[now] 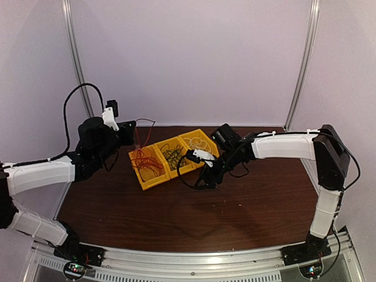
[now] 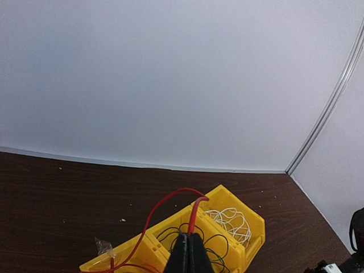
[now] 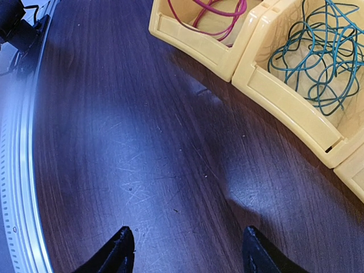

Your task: Untangle the cables

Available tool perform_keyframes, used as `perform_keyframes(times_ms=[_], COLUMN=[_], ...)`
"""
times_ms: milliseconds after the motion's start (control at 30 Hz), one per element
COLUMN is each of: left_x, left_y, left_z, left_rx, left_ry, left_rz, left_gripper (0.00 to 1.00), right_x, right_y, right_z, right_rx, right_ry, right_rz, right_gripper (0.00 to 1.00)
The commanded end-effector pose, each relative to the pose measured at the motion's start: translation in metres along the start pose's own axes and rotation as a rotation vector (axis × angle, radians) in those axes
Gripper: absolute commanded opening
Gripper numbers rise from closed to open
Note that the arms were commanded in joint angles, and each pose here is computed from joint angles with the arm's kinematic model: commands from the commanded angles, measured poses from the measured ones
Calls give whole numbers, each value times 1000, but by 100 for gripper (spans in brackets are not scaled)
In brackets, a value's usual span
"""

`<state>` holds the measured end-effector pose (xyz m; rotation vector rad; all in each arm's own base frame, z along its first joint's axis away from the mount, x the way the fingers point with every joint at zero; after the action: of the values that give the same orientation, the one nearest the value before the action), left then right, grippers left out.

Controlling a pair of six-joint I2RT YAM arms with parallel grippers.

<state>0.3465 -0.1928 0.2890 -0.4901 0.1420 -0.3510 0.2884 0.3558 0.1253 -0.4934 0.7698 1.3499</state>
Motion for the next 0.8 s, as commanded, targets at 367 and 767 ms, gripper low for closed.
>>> perform_keyframes(times_ms=[367,767], left_x=[24,57], left_y=[22,47], left_z=[-29,-22], left_rx=[20,100], left_ry=[13,-30], left_rz=[99,233], left_gripper=[0,0], right_x=[7,7], right_y=[4,4], right_z=[-10,-10], right_rx=[-5,-11], right_ry=[23,23], right_rz=[29,27], right_gripper=[66,66])
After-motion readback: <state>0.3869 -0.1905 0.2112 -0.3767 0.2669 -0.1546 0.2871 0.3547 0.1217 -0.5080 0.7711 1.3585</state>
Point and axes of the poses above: each gripper's point midway between its finger pads, its own x axis out along the fingers, its own y axis along the line the jaws close on, z = x × y, the point moved 3 cm from there along -x, back along the fingers, and after that the axes turned 8 degrees about -x, right-handed, at the moved point
